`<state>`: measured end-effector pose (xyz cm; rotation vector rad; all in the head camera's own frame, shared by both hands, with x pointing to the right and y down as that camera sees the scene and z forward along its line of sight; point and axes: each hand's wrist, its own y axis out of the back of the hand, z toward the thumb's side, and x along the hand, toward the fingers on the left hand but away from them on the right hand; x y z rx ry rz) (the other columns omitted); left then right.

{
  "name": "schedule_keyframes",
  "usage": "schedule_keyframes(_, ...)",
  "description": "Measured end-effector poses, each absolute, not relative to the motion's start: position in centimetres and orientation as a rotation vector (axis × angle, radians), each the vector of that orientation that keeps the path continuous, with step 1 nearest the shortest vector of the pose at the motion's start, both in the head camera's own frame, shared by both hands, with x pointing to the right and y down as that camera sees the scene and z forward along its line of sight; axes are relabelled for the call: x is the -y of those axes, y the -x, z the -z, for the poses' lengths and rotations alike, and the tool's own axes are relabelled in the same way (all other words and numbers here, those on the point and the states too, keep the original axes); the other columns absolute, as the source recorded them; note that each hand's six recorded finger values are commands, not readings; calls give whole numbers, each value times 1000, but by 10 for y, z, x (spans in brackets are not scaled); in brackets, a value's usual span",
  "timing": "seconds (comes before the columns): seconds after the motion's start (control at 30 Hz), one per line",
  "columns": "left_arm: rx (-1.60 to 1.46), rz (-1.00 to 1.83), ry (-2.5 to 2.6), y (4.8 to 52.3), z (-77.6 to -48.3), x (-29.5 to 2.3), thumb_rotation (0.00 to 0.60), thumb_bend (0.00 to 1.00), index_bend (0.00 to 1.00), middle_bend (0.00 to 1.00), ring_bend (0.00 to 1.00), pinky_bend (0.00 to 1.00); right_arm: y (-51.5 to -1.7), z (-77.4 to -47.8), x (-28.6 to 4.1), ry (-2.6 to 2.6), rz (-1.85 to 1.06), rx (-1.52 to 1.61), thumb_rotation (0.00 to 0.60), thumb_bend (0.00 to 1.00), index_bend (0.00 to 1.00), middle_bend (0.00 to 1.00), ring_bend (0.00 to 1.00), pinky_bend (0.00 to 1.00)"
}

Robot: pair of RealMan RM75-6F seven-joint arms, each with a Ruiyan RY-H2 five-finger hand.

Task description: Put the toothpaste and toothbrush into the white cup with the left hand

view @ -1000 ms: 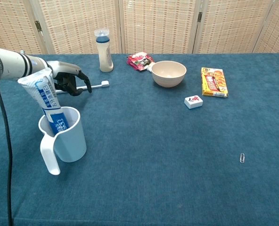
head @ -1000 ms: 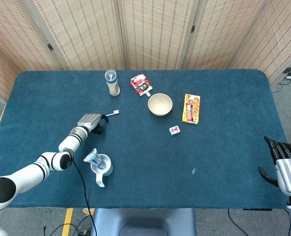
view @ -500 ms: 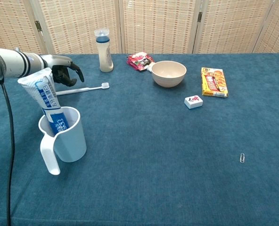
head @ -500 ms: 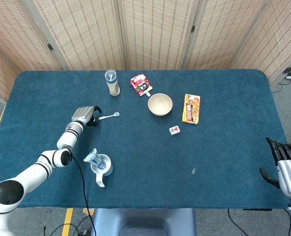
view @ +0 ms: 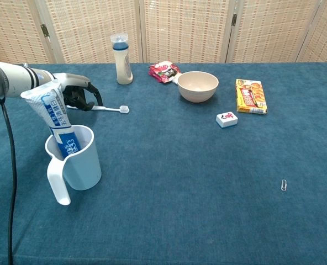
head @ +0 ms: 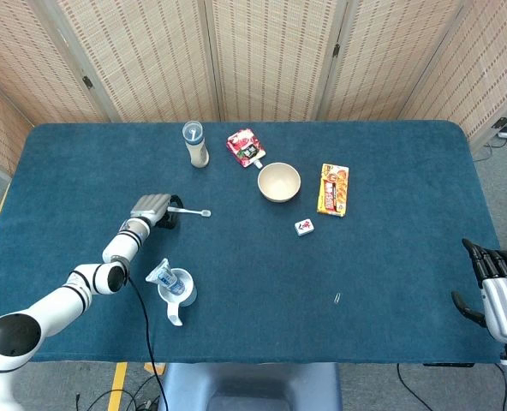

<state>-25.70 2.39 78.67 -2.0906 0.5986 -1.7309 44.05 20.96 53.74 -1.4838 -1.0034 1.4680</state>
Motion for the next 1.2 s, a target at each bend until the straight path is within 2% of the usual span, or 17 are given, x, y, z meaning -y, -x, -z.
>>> schedule_keyframes(0.27,-538,1683,2128,250,-777,-33,481,692,378,1000,935,990,-442,-537,-211,1481,-1470,1009,600,195,2,176,172,178)
schedule_keyframes(0.3,-530,1675,2129,249,-776,-34,493,691,378,1000,934,989,-442,-537,-211,1482,-1469,1010,600,195,2,176,172,178)
schedule_keyframes(0.37,-528,1654,2122,249,-772,-35,574,684,375,1000,931,989,-442,-537,-211,1483,-1467,1010,600,196,2,176,172,178)
schedule_keyframes(0.43,-543,1636,2106,250,-769,-33,600,637,374,1000,927,988,-441,-538,-211,1486,-1463,1009,600,196,2,176,172,178)
schedule_keyframes(0.57,-585,1585,2047,254,-764,-27,600,513,389,1000,921,985,-441,-537,-211,1487,-1460,1008,600,195,2,176,172,178)
schedule_keyframes(0.83,-581,1543,1951,260,-770,-25,600,405,455,1000,920,985,-442,-537,-212,1486,-1461,1010,600,196,2,176,172,178)
schedule_keyframes(1.2,-540,1575,1874,260,-789,-27,600,391,461,1000,920,985,-443,-536,-214,1480,-1469,1015,600,196,2,176,177,178)
